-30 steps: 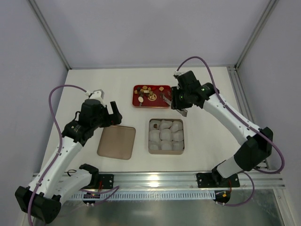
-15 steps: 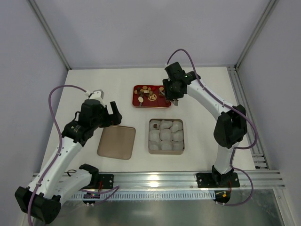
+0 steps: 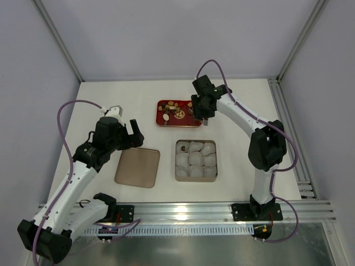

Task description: Pack the chocolate

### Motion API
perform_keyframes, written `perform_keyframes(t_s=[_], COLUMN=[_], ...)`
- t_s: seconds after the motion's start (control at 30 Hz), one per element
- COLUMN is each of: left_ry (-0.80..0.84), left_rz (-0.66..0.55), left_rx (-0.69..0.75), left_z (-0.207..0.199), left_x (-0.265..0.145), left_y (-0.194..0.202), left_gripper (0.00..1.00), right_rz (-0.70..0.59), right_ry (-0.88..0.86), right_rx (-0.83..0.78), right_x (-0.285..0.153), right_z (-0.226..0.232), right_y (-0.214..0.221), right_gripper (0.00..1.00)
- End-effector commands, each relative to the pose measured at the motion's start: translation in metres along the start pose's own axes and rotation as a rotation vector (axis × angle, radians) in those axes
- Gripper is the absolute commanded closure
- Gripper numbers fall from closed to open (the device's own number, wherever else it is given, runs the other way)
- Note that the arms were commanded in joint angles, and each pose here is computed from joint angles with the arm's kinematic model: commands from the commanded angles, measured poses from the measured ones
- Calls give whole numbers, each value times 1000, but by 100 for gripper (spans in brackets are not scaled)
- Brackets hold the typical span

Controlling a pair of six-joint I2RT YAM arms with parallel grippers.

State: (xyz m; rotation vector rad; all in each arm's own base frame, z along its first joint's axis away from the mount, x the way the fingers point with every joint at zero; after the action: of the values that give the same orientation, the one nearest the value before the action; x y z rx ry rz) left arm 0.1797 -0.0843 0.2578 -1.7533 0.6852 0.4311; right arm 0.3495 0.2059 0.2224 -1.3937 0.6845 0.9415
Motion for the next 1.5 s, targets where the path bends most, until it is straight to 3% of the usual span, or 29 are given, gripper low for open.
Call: perform_keyframes(t_s=[0.0, 0.83, 1.47], left_ry=[24, 33, 34], left_rz=[-32, -45, -46], left_rx=[-11, -12, -12], left_z=[-2, -2, -2], left_x=[-3, -7, -7], left_y=[-4, -4, -4], left_gripper=[0, 0, 0], right_rz=[-44, -11, -76], right_ry=[1, 19, -26], right_rx=[20, 4, 3], right_x=[-1, 9, -34], right_z=[6, 10, 6], right_y=[-8, 0, -1], right_gripper=[51, 61, 63])
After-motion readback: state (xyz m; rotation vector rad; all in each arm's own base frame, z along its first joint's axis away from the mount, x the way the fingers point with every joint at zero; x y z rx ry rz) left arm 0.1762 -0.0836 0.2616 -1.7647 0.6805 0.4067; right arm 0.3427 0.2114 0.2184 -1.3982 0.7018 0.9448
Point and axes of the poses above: each gripper's point midway between its finger pads, its own x axis out along the fingers, its own z axis along the line the jaws close on, y = z × x, the point moved 10 cm from there along -x, back along the fingers, and after that the axes turned 2 degrees about x, right-handed, at the moved point
